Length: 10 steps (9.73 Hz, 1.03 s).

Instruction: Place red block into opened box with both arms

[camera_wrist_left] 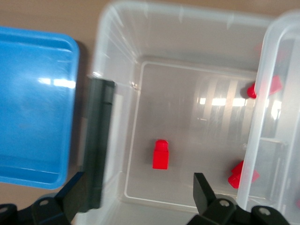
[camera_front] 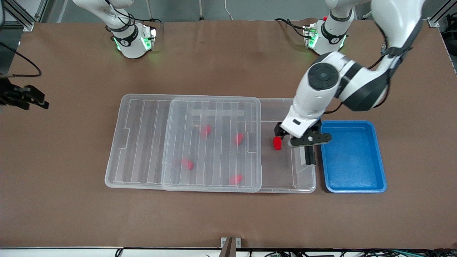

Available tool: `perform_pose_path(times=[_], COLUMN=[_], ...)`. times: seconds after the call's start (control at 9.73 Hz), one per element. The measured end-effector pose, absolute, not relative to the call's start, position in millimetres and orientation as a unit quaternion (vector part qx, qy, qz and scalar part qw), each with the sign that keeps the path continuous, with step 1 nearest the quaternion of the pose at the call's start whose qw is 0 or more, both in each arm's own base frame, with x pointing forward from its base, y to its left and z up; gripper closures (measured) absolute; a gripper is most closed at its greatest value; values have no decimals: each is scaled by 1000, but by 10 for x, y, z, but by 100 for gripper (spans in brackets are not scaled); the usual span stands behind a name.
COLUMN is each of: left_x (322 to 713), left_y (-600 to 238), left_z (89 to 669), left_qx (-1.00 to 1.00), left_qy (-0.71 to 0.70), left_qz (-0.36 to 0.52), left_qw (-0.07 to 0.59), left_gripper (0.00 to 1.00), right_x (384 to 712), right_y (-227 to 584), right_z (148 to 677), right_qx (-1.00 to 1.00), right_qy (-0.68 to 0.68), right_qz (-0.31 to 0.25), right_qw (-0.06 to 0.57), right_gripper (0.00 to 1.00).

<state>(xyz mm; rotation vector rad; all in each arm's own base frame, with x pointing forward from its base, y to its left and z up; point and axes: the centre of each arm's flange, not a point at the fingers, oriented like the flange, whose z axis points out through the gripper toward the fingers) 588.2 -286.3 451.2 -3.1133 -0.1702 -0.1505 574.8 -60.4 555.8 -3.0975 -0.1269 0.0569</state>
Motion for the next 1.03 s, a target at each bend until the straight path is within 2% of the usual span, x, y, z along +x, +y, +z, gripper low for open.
perform_pose_path(times=[0.31,0.51,1.03], left_x=[6148,6175,5995], left_y=[-2135,-1863,-1322], left_z=[5406,5715,6382], left_qx=[-999,-999,-995], left_qy=[5,19,73], left_qz=[-38,-24,-39], left_qw=[33,42,49], left_gripper=[0,0,0], right_x=[6140,6286,6313], right_y=[-461,-240,238], right_z=[4574,4079,3590], right_qx=[-994,-990,-983], right_qy=[-102,-122,-144], right_qz=[38,57,80], right_qw=[25,41,77], right_gripper=[98,99,99])
